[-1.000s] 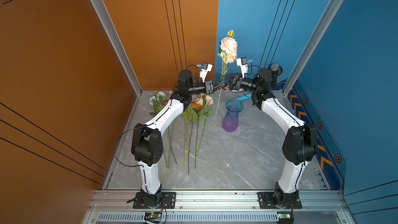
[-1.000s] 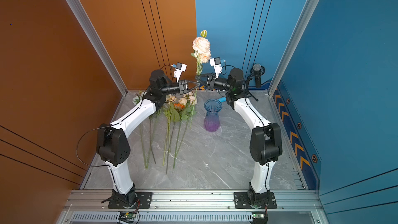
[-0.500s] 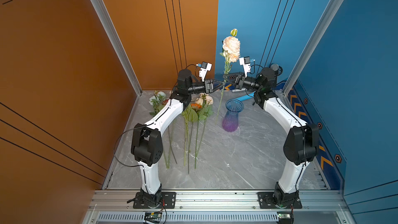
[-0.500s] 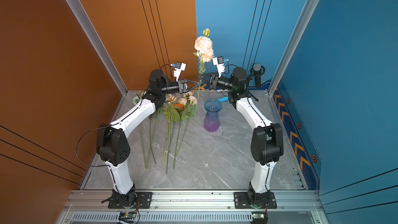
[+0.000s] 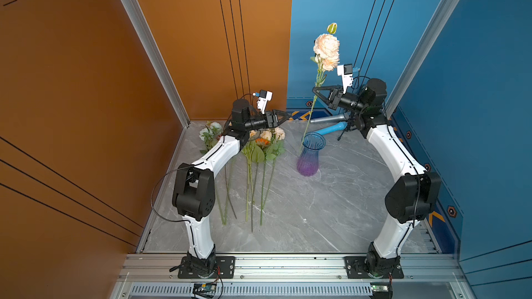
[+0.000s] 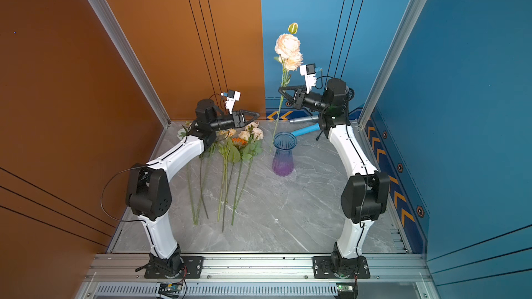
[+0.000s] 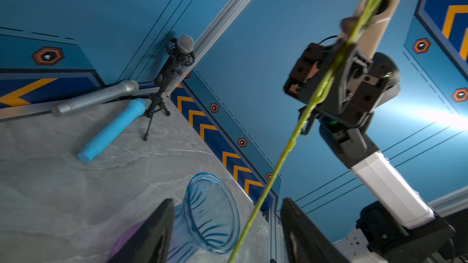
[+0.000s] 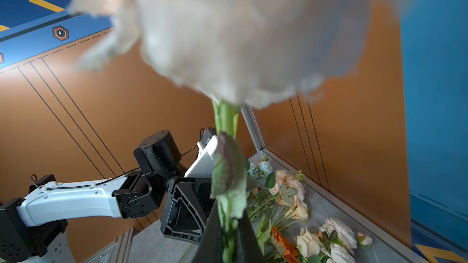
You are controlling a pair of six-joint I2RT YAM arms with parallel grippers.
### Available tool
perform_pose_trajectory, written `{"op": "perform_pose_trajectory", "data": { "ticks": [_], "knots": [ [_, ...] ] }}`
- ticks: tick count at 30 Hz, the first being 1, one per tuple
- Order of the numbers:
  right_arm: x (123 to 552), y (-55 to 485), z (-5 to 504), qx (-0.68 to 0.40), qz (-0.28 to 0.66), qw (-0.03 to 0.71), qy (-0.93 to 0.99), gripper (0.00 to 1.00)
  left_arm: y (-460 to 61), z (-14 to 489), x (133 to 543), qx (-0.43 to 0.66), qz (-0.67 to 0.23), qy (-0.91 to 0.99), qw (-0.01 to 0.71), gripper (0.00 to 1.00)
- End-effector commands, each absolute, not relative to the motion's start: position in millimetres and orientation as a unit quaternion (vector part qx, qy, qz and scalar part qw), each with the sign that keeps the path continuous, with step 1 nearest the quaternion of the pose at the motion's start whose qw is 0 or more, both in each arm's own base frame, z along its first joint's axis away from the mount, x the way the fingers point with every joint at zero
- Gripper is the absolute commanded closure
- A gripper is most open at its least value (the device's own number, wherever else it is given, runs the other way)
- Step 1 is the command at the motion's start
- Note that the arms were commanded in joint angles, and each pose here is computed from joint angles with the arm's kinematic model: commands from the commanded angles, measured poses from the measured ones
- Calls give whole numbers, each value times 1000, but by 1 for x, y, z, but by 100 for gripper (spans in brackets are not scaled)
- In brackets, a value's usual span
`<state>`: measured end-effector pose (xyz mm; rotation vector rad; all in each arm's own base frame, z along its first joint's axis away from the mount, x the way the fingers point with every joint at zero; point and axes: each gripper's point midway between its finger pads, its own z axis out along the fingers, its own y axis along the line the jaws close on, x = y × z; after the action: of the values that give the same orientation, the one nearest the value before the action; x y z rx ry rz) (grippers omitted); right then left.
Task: Place the pink flowers into the vase
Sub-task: Pick up the flower at the center of the board, then place the flower in the vase.
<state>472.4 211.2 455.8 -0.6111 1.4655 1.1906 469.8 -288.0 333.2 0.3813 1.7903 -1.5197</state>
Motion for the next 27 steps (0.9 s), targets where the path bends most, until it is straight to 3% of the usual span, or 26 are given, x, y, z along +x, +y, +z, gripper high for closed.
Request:
{"op": "perform_pose_trajectory", "data": {
  "ticks": [1, 7, 19, 24, 27],
  "knots": [
    [450, 203, 489, -284, 457, 582, 611, 99, -272, 327, 474, 134, -568, 706, 401, 20],
    [442, 190, 497, -284, 414, 601, 621, 99, -260, 276, 477, 117, -531, 737, 401, 1],
    [441, 163, 506, -255, 357, 646, 625, 98, -233, 181, 481, 102, -313, 858, 395, 0],
    [448, 167, 476, -250, 328, 647, 641, 98, -228, 162, 481, 112, -187, 891, 398, 2],
    [448, 171, 467, -255, 310, 651, 644, 99, -228, 152, 480, 104, -161, 898, 396, 6]
  ]
}}
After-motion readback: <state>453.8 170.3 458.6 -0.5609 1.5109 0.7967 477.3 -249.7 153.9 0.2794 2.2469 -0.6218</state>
